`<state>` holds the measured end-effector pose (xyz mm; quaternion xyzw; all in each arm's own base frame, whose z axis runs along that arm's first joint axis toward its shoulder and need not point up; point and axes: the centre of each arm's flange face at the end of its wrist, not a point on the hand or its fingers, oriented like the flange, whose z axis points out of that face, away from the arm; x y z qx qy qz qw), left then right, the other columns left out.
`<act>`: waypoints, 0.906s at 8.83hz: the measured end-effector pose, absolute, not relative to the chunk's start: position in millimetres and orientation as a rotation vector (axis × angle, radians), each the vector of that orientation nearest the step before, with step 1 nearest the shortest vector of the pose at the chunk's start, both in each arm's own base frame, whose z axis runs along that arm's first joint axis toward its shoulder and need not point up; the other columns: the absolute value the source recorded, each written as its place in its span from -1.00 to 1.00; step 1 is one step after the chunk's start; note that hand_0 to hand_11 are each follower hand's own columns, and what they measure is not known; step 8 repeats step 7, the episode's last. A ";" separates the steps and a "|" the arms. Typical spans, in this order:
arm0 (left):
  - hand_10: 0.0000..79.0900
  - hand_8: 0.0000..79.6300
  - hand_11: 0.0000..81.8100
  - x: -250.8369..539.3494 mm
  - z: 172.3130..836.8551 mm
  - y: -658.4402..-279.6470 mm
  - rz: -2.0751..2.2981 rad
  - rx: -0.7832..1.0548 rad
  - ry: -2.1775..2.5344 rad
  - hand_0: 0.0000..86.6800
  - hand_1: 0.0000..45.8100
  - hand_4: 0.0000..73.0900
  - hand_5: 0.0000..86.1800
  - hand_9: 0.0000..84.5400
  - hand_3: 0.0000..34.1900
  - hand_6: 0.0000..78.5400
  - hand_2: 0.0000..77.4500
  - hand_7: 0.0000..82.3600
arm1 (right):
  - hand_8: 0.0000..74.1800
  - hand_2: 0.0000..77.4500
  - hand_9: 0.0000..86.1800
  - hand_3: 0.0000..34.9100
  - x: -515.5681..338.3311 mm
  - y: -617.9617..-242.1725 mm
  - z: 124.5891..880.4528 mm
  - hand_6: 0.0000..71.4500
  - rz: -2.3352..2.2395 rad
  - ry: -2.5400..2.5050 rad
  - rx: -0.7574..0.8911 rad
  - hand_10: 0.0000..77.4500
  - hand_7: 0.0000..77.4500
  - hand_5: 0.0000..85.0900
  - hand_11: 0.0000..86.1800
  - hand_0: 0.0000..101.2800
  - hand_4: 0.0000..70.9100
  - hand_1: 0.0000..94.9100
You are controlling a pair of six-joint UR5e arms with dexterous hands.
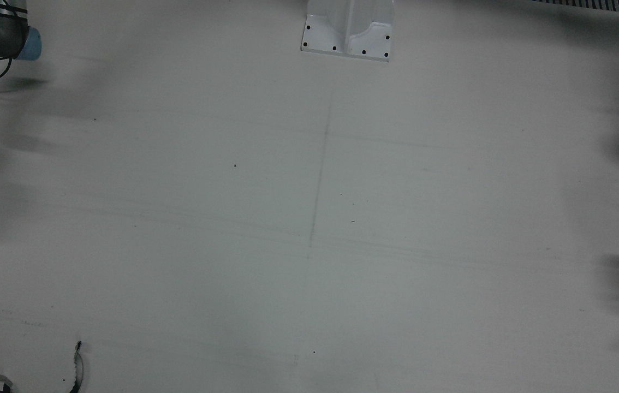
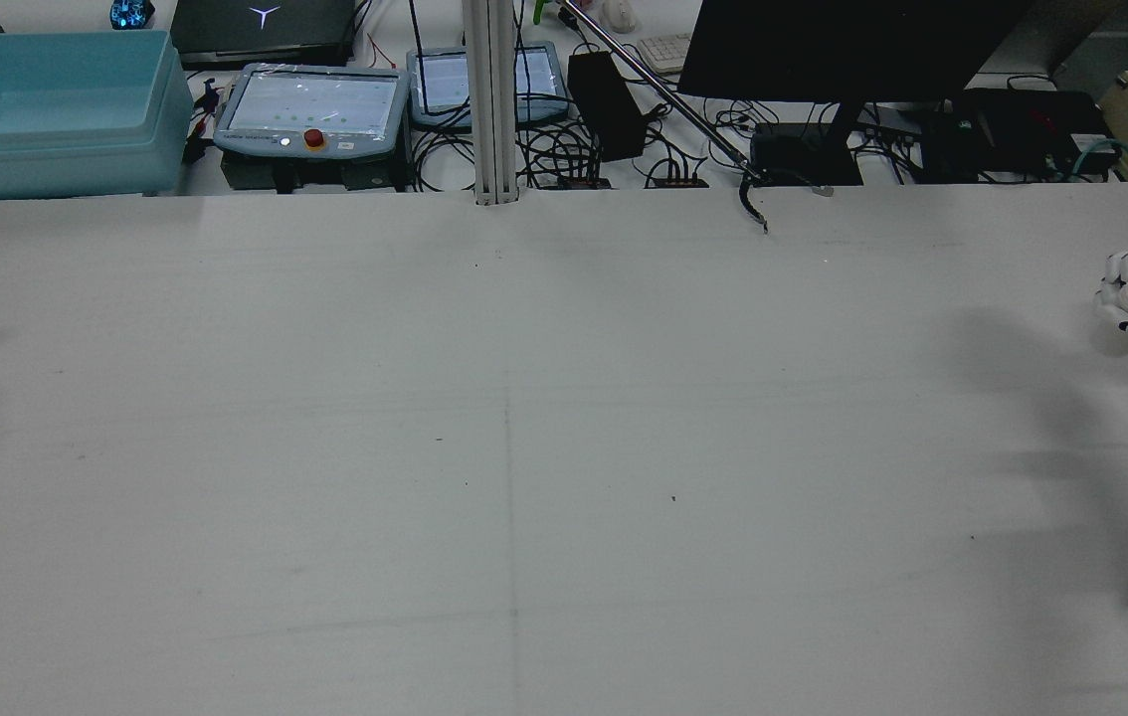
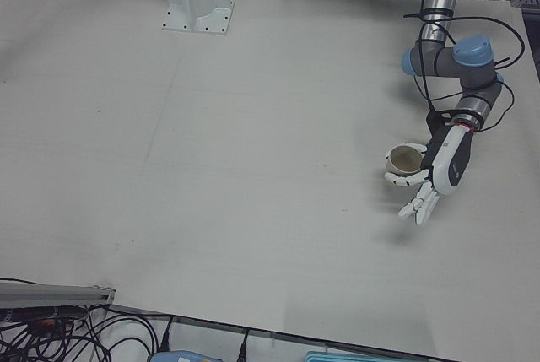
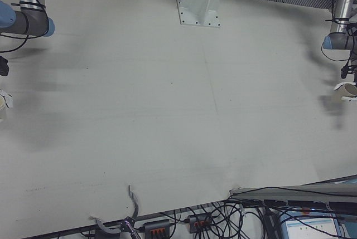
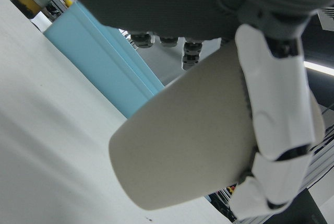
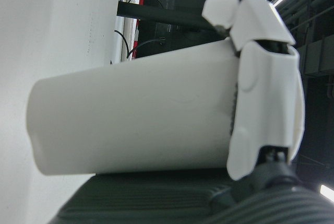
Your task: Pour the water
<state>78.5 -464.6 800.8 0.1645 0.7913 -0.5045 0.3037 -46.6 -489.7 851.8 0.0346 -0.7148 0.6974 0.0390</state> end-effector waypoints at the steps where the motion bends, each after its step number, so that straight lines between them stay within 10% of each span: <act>1: -0.99 -0.99 -0.97 76.5 811.0 -460.8 -1.341 0.447 2.073 0.18 -0.38 0.52 -0.27 -0.96 -1.00 -0.97 -0.18 -0.72 | 0.07 0.28 0.32 -1.00 -47.3 -490.5 850.8 -0.30 2.140 -2.197 0.097 -0.20 0.28 0.10 0.18 0.12 -0.34 -0.87; 2: -0.99 -0.99 -0.97 75.0 817.9 -457.9 -1.345 0.452 2.055 0.12 -0.38 0.52 -0.27 -0.96 -1.00 -1.00 -0.18 -0.77 | -0.22 0.28 0.09 -1.00 -49.1 -492.3 849.1 -0.68 2.139 -2.202 0.088 -0.54 0.01 -0.19 -0.06 0.09 -0.35 -0.87; 4: -0.99 -0.99 -0.97 74.3 823.8 -455.7 -1.352 0.454 2.035 0.09 -0.24 0.27 -0.85 -0.96 -1.00 -1.00 -0.14 -0.81 | -0.22 0.28 0.09 -1.00 -53.6 -499.0 841.3 -0.68 2.128 -2.223 0.072 -0.54 0.01 -0.19 -0.06 0.09 -0.35 -0.87; 5: -0.99 -0.99 -0.97 74.1 825.5 -455.1 -1.354 0.456 2.029 0.09 -0.40 0.19 -0.99 -0.96 -1.00 -1.00 -0.18 -0.83 | -0.62 -0.66 -0.18 -0.81 -54.7 -501.2 837.6 -0.97 2.122 -2.232 0.067 -0.96 -0.38 -0.47 -0.34 0.08 -0.51 -0.45; 6: -0.99 -0.99 -0.97 74.2 826.8 -455.2 -1.353 0.459 2.024 0.07 -0.88 0.10 -0.99 -0.96 -1.00 -1.00 -0.41 -0.83 | -0.99 -0.93 -0.87 -0.54 -55.0 -502.9 834.6 -0.88 2.118 -2.240 0.064 -1.00 -0.94 -0.51 -0.99 0.07 -0.48 -0.85; 8: -0.99 -0.99 -0.97 74.2 827.7 -455.2 -1.352 0.463 2.020 0.06 -0.90 0.01 -0.99 -0.96 -1.00 -1.00 -0.72 -0.83 | -1.00 -0.97 -0.99 -0.50 -55.5 -504.6 831.5 -0.88 2.113 -2.248 0.060 -0.99 -0.82 -0.51 -0.99 0.07 -0.48 -0.83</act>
